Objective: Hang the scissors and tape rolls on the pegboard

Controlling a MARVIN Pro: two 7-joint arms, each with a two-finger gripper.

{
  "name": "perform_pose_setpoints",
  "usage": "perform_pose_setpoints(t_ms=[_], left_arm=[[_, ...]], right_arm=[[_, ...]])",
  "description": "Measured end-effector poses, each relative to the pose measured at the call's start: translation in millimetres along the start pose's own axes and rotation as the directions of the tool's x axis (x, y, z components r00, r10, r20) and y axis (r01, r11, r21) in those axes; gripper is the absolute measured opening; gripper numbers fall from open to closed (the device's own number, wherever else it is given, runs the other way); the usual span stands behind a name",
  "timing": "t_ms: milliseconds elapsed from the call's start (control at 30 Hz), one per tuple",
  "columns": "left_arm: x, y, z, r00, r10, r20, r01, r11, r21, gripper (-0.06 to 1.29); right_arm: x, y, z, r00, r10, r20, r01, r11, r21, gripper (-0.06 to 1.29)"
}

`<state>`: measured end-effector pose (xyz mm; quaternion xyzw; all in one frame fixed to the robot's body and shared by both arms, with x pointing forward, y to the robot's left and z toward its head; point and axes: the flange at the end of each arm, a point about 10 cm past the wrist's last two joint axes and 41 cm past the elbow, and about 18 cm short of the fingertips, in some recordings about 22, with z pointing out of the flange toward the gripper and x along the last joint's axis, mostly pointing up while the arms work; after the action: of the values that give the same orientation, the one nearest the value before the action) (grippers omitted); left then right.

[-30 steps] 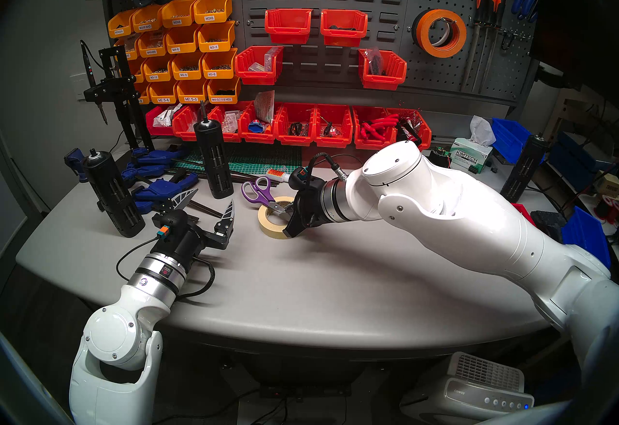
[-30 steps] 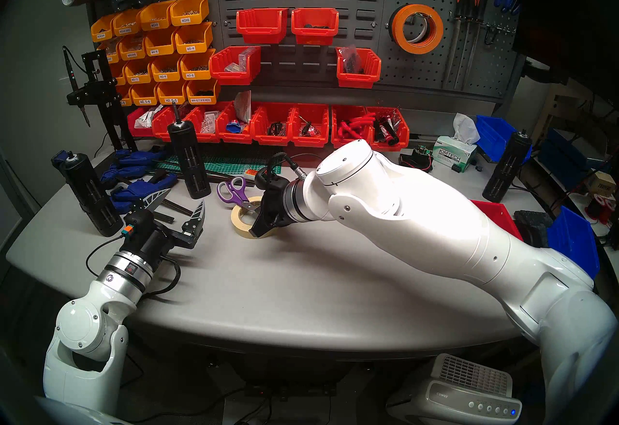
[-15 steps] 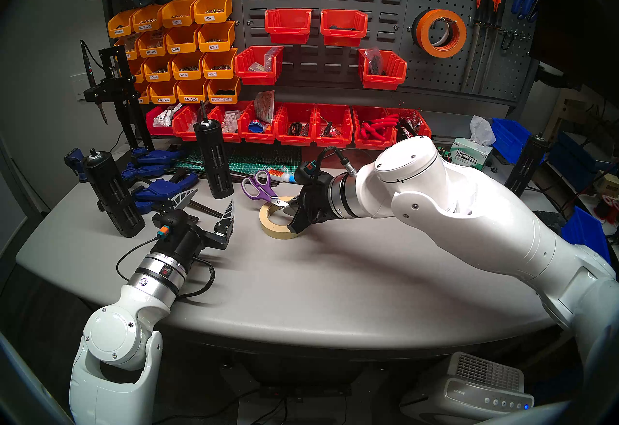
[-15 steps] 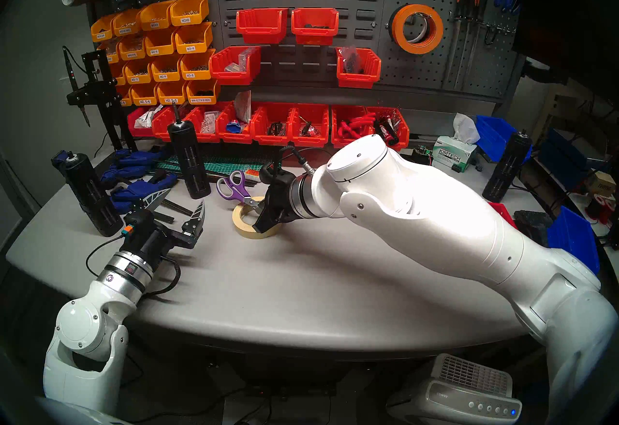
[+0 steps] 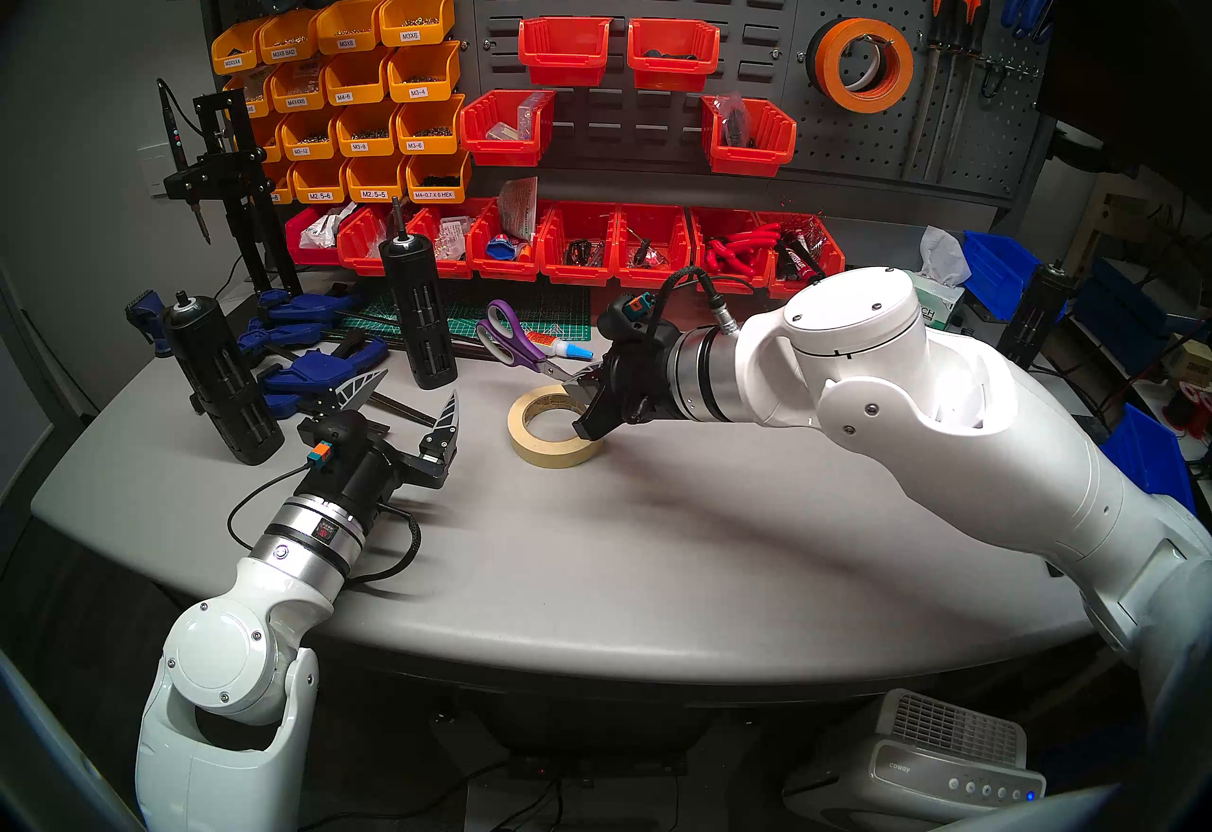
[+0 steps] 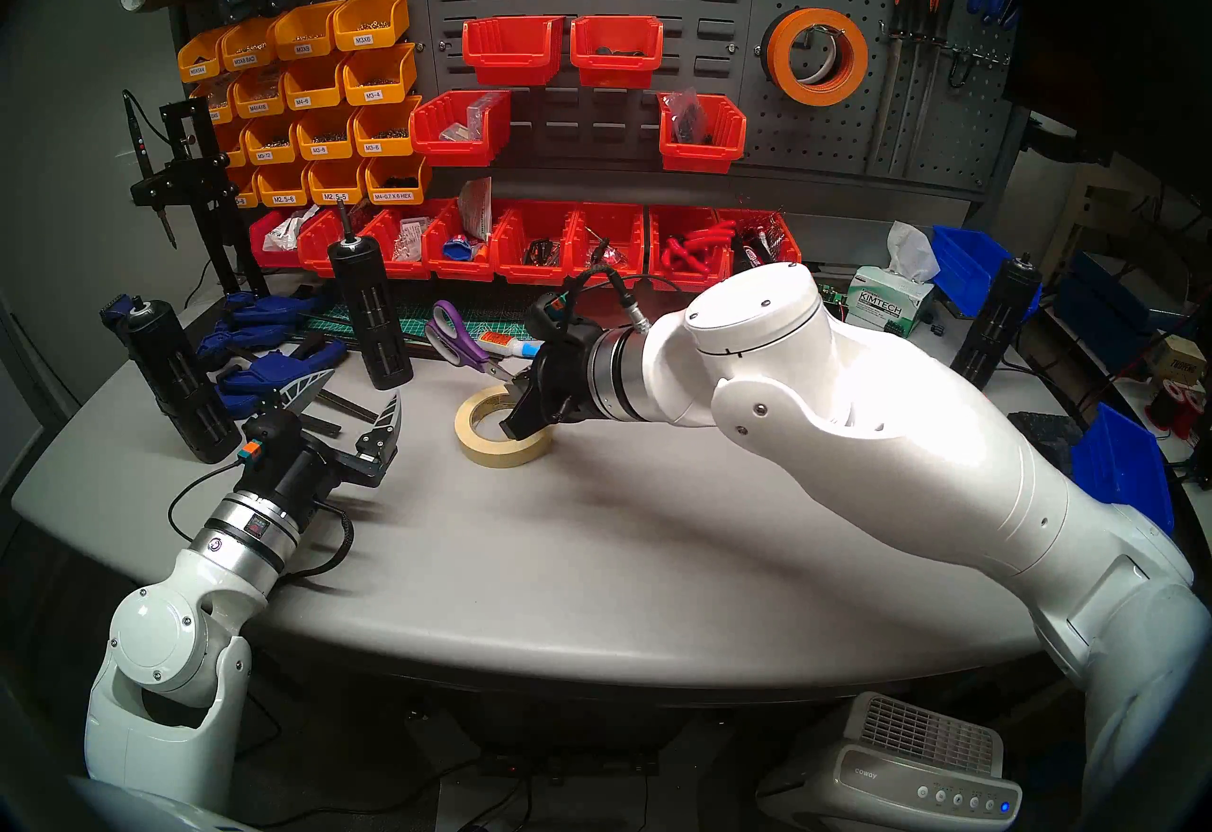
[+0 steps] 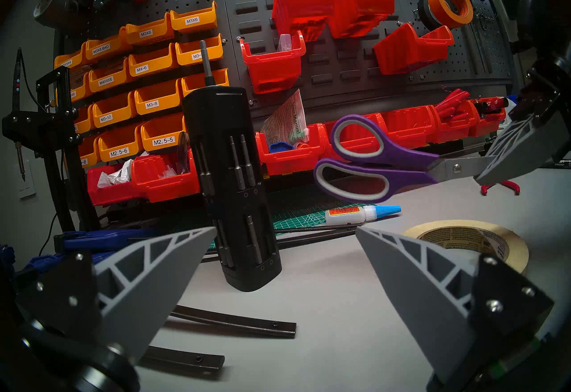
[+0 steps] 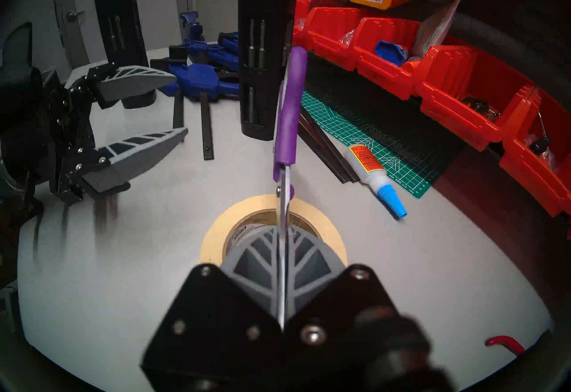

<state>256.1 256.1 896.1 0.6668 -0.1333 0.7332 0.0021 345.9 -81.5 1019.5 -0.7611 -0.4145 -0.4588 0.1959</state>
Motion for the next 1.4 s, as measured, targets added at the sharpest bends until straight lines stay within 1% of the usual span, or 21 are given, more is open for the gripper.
perform_pose_setpoints(t_ms=[200,433,667,867,1067,1267,1400], left_arm=[[0.0,0.0,0.0,1.0,0.0,0.0,0.0,1.0,0.0,1.24],[0.0,0.0,0.0,1.0,0.0,0.0,0.0,1.0,0.0,1.23],[0.0,0.0,0.0,1.0,0.0,0.0,0.0,1.0,0.0,1.24],[-0.1,0.0,0.0,1.0,0.0,0.0,0.0,1.0,0.0,1.23],[-0.1,0.0,0.0,1.0,0.0,0.0,0.0,1.0,0.0,1.23],[-0.1,0.0,0.0,1.0,0.0,0.0,0.0,1.0,0.0,1.24],[-0.1,0.0,0.0,1.0,0.0,0.0,0.0,1.0,0.0,1.24]], right_arm=[[5.1,-3.4,-18.7,0.998,0.013,-0.056,-0.013,1.0,-0.011,-0.04],[13.1,-5.3,-43.2,0.989,0.036,-0.144,-0.042,0.998,-0.04,-0.04],[22.2,-1.6,-69.8,0.968,0.073,-0.241,-0.094,0.993,-0.077,-0.04],[24.6,7.0,-86.3,0.95,0.107,-0.295,-0.144,0.984,-0.107,-0.04],[25.7,14.8,-97.7,0.935,0.127,-0.33,-0.177,0.976,-0.124,-0.04],[26.6,19.2,-106.5,0.922,0.142,-0.359,-0.195,0.974,-0.114,-0.04],[29.7,23.0,-114.0,0.908,0.147,-0.392,-0.205,0.972,-0.111,-0.04]])
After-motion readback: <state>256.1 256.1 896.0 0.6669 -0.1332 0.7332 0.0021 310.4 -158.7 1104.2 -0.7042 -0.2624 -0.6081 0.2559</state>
